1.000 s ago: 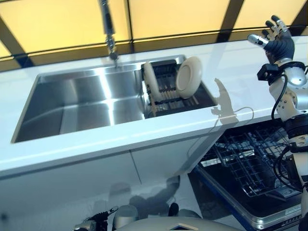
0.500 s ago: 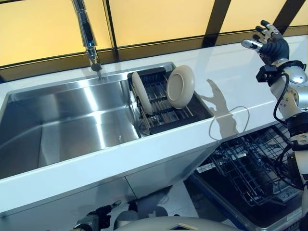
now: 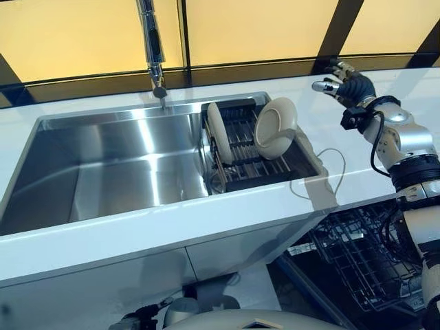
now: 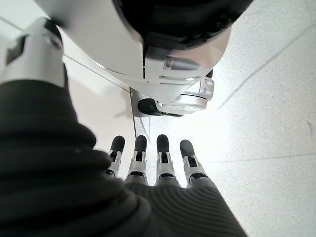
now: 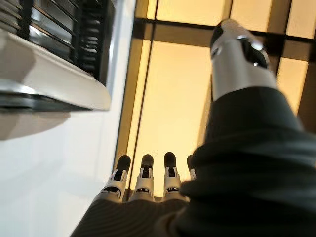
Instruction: Take plates into dishwasher
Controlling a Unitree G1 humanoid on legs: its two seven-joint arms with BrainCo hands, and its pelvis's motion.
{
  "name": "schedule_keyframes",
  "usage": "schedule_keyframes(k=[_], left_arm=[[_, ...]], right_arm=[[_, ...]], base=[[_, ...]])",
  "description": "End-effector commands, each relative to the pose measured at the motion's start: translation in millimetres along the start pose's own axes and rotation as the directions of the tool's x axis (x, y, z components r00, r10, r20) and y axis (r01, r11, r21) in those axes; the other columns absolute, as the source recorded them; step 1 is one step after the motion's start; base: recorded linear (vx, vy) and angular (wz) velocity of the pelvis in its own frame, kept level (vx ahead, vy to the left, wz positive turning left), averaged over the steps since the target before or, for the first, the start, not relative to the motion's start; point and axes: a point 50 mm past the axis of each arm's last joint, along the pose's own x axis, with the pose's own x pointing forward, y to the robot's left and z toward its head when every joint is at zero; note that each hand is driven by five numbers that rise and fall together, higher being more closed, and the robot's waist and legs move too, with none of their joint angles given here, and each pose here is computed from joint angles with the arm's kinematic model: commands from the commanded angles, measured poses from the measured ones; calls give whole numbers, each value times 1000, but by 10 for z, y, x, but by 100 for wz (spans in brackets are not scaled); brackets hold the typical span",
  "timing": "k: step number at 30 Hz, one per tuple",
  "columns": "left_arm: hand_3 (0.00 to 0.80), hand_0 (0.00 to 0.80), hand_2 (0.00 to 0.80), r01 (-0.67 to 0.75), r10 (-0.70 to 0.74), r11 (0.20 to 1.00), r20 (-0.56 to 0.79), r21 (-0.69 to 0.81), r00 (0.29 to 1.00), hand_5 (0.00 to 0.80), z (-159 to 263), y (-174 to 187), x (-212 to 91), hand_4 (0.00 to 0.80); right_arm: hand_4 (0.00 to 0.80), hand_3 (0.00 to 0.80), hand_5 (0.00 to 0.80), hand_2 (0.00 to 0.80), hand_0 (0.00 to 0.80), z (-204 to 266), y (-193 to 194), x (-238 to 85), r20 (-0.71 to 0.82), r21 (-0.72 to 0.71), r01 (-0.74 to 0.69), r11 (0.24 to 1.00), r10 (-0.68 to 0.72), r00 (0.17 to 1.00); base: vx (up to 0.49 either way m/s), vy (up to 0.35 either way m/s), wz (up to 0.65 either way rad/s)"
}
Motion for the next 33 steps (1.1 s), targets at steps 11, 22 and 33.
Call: schedule_keyframes(k=[11,22,33], left_arm=[[0,0,0,-18,14,994,43,111,999,0,133,149,-29,0],[0,0,0,-6,-2,994,73,108,997,0,191,122,-30,0],[0,0,0,2,-9,993,57,116,998,0,130,106,-28,0]], right_arm=[[0,0,0,0,0,173,17,91,23,-3,-6,1000,6,1000],[0,0,0,0,0,310,-68,63,88,3,67,998,-67,994],[0,0,0,0,0,302,-229,-1,75,0,102,995,-102,992]], base=[[7,-15,8],[-41,-7,3],[3,-1,0]])
